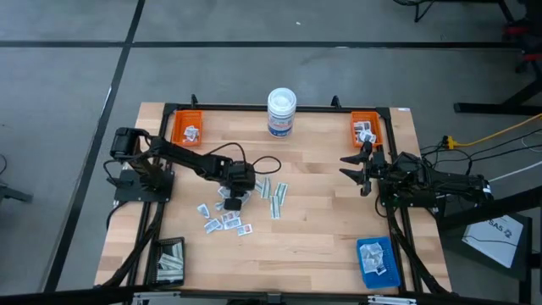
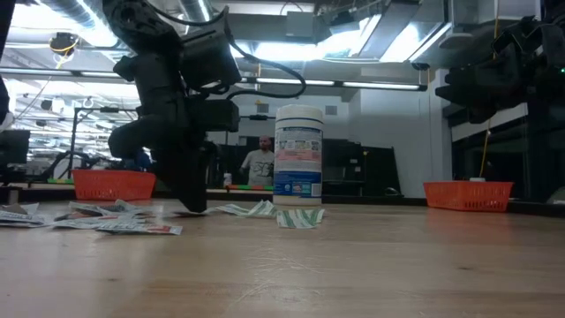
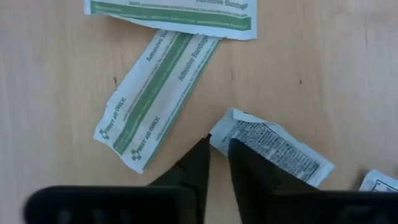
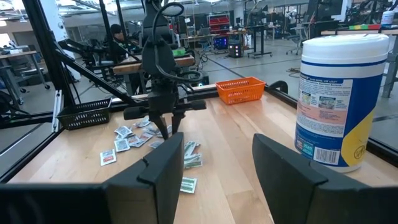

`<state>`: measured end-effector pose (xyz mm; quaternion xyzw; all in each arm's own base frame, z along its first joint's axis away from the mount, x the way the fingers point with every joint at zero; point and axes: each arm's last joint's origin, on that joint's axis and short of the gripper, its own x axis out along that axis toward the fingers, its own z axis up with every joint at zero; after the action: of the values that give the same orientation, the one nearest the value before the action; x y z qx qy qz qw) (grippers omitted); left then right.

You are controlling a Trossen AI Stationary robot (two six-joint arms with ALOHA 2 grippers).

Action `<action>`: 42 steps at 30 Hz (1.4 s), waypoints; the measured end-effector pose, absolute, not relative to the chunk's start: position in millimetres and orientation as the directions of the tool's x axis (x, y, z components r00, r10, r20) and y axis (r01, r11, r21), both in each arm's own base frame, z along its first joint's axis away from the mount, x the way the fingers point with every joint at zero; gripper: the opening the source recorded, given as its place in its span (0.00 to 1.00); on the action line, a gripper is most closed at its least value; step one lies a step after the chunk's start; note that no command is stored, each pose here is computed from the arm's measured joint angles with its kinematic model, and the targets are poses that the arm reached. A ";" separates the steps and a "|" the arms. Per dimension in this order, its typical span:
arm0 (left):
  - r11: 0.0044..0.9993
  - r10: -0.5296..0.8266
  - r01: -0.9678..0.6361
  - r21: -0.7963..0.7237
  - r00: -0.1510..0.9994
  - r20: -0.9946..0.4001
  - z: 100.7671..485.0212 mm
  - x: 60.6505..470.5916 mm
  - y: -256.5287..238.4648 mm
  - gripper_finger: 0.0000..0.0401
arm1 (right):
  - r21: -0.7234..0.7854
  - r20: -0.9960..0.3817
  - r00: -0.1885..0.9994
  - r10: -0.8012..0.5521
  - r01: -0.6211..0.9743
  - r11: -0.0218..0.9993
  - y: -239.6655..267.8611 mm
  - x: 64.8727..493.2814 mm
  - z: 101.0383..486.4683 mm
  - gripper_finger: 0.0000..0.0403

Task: Pick & Place First Aid Supplies
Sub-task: Put the orange ointment pack into the left orange bin

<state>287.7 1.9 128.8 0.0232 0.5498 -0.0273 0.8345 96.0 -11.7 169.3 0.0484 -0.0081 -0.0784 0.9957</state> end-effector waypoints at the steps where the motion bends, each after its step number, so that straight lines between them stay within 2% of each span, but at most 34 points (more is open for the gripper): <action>1: 0.997 -0.021 0.073 0.008 0.393 -0.919 128.7 287.7 1.9 0.10 | 0.098 0.009 0.988 -0.157 0.155 0.983 -11.7 96.0 169.4 0.47; 3: 0.996 -0.022 0.083 0.011 0.392 -0.920 128.6 287.6 1.9 0.03 | 0.099 0.009 0.988 -0.157 0.155 0.983 -11.7 96.0 169.4 0.47; 7: 0.996 -0.025 0.094 0.013 0.393 -0.919 129.1 287.1 1.7 0.01 | 0.098 0.009 0.988 -0.157 0.155 0.983 -11.7 96.0 169.4 0.47; 12: 0.995 -0.028 0.096 0.012 0.397 -0.917 136.3 282.3 1.1 0.00 | 0.098 0.009 0.988 -0.157 0.155 0.983 -11.7 96.0 169.5 0.47; 26: 0.995 -0.048 0.103 0.009 0.537 -0.842 164.5 283.7 -12.6 0.02 | 0.101 0.009 0.988 -0.157 0.155 0.983 -11.7 96.0 169.4 0.47; 29: 0.998 -0.040 0.064 -0.005 0.558 -0.829 165.8 285.5 -17.1 0.04 | 0.098 0.009 0.988 -0.157 0.155 0.983 -11.7 96.0 169.3 0.47; 33: 0.997 0.055 -0.069 0.020 0.554 -0.831 165.4 284.0 -24.1 0.09 | 0.100 0.009 0.988 -0.157 0.155 0.983 -11.7 96.0 169.4 0.47; 42: 0.987 0.103 -0.158 0.011 0.591 -0.800 167.0 279.6 -61.6 0.31 | 0.100 0.009 0.988 -0.157 0.155 0.983 -11.7 96.0 169.4 0.47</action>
<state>279.6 -61.6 167.0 -0.0307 0.4464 0.0730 0.8913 96.0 -11.7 169.4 0.0496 -0.0085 -0.0782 0.9957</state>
